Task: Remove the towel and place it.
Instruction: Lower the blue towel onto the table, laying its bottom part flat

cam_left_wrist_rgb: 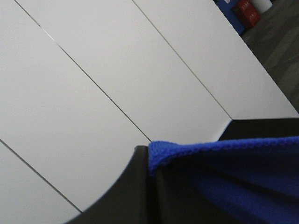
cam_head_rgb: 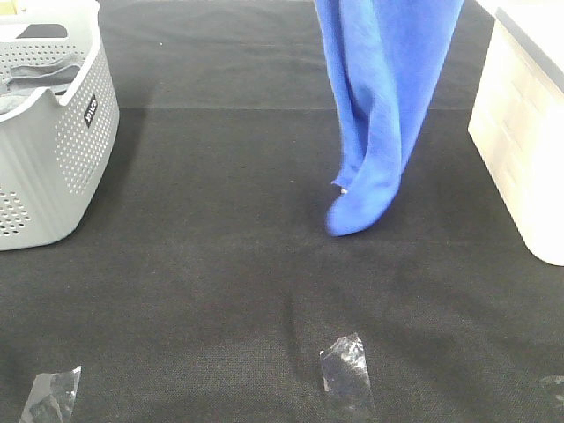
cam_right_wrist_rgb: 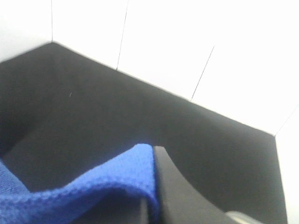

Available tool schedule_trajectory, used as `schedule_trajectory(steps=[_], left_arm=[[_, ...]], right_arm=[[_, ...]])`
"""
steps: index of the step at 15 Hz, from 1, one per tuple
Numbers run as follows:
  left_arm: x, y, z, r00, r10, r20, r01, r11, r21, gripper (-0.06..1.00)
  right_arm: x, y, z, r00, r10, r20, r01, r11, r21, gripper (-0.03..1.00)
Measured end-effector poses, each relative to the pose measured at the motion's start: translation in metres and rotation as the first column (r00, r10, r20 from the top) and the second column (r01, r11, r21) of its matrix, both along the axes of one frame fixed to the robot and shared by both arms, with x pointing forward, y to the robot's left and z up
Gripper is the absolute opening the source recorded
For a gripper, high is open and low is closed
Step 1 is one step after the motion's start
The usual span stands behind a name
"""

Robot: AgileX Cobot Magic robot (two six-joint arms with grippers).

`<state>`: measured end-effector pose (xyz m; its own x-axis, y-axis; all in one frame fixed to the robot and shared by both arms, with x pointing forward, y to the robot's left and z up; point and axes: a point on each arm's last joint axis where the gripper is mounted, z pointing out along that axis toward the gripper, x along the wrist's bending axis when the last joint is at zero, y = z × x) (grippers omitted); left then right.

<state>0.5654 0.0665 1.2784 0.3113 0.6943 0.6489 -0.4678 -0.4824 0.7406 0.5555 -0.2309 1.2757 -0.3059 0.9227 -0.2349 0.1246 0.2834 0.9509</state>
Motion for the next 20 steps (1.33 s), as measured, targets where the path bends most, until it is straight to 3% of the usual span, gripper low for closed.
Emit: schedule_trajectory(steps=[5,8,12,17,20], left_arm=[[0.023,0.014,0.000,0.990,-0.026,0.140,0.035,0.998,-0.057,0.00],[0.042,0.028,-0.006,0.984,-0.012,0.175,0.028,0.996,-0.089,0.00],[0.066,0.045,-0.018,0.974,-0.004,0.224,0.038,0.989,-0.144,0.00],[0.116,0.074,-0.046,0.962,0.039,0.269,0.032,0.966,-0.256,0.00],[0.152,0.073,-0.048,0.929,0.064,0.364,0.052,0.953,-0.299,0.00]], right_arm=[[0.020,0.001,0.007,0.983,-0.035,0.179,0.025,0.998,0.059,0.03],[0.036,0.003,0.004,0.961,-0.061,0.268,0.035,0.994,0.100,0.03],[0.063,0.031,-0.010,0.917,-0.028,0.397,0.005,0.998,0.058,0.03],[0.116,0.052,-0.013,0.873,-0.028,0.486,-0.002,0.998,0.061,0.03],[0.148,0.060,-0.022,0.856,-0.033,0.516,-0.005,0.997,0.071,0.03]])
